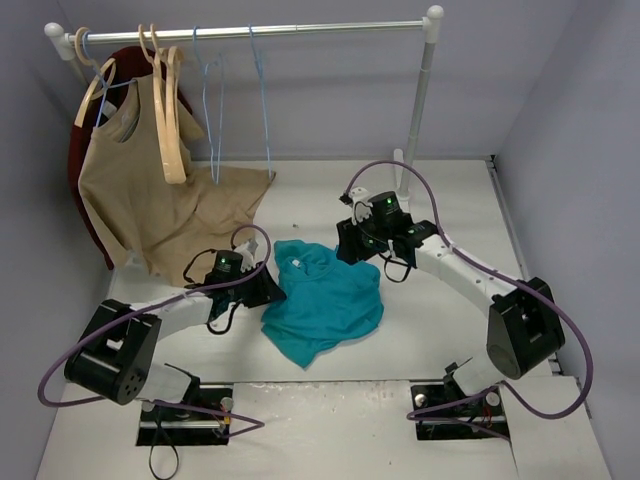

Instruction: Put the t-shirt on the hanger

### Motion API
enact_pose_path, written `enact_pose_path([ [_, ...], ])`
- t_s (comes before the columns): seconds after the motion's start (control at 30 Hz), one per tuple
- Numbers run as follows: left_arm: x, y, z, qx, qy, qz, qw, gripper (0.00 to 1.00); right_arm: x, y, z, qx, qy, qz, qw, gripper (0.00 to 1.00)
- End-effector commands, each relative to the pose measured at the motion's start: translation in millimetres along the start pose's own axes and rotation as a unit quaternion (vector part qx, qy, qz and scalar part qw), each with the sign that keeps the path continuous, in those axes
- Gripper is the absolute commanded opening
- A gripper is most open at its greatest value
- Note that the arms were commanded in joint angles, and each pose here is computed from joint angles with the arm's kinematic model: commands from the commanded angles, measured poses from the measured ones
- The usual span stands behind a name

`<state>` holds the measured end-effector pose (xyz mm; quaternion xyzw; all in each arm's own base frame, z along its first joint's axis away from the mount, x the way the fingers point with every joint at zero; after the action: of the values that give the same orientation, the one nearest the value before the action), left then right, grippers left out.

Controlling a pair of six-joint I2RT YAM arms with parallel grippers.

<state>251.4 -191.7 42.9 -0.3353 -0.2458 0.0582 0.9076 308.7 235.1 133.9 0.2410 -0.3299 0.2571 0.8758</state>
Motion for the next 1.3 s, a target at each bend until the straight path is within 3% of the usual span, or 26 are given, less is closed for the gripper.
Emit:
enact_pose_path([
  [0.0,13.7,-29.4,5.1,-0.069,-0.02,-0.02,0.997,0.3,47.0,5.9,-1.0,0.021,-0.062,0.021,0.998,0.43],
  [0.2,-2.3,-22.2,25.0,-0.055,-0.021,-0.019,0.998,0.0,64.1,3.8,-27.6,0.035,-0.077,0.013,0.996,0.43],
  [0.6,-21.2,4.0,58.8,0.027,-0.032,0.004,0.999,0.0,34.5,0.0,-94.5,0.081,-0.018,-0.014,0.996,0.43],
  [0.63,-26.2,8.2,60.7,0.036,-0.025,0.009,0.999,0.0,32.2,0.1,-96.0,0.083,-0.015,-0.015,0.996,0.41],
  [0.7,-27.3,10.3,64.3,0.043,-0.03,0.014,0.999,0.0,30.1,-0.3,-98.7,0.086,-0.015,-0.013,0.996,0.27],
  [0.73,-31.3,13.2,65.9,0.051,-0.023,0.019,0.998,0.0,31.2,-0.8,-98.8,0.084,-0.017,-0.011,0.996,0.19],
  [0.77,-31.9,14.1,67.1,0.054,-0.023,0.02,0.998,0.0,31.7,-2.6,-98.2,0.079,-0.018,-0.006,0.997,0.03],
  [0.97,-21.5,10.8,79.6,0.069,-0.039,0.0,0.997,0.0,74.7,-29.2,-44.2,-0.047,-0.084,0.026,0.995,0.0],
  [1.07,-8.7,6.5,88.6,0.083,-0.048,-0.033,0.995,0.0,96.9,-37.9,12.3,-0.121,-0.132,0.029,0.983,0.0],
  [1.27,13.4,-3.6,101.6,0.098,-0.057,-0.092,0.989,0.0,71.6,-31.3,69.2,-0.156,-0.12,0.009,0.98,0.0],
])
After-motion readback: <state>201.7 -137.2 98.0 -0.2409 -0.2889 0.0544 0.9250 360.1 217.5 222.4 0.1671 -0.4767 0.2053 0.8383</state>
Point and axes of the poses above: each gripper's point midway between its finger pads, its own z axis back along the fingers, its own y axis along the line the jaws close on, x = y × z, the point moved 1 cm from there along z, back along the fingers, and after that the axes turned 1 degree about -z, right-handed, at the moved point
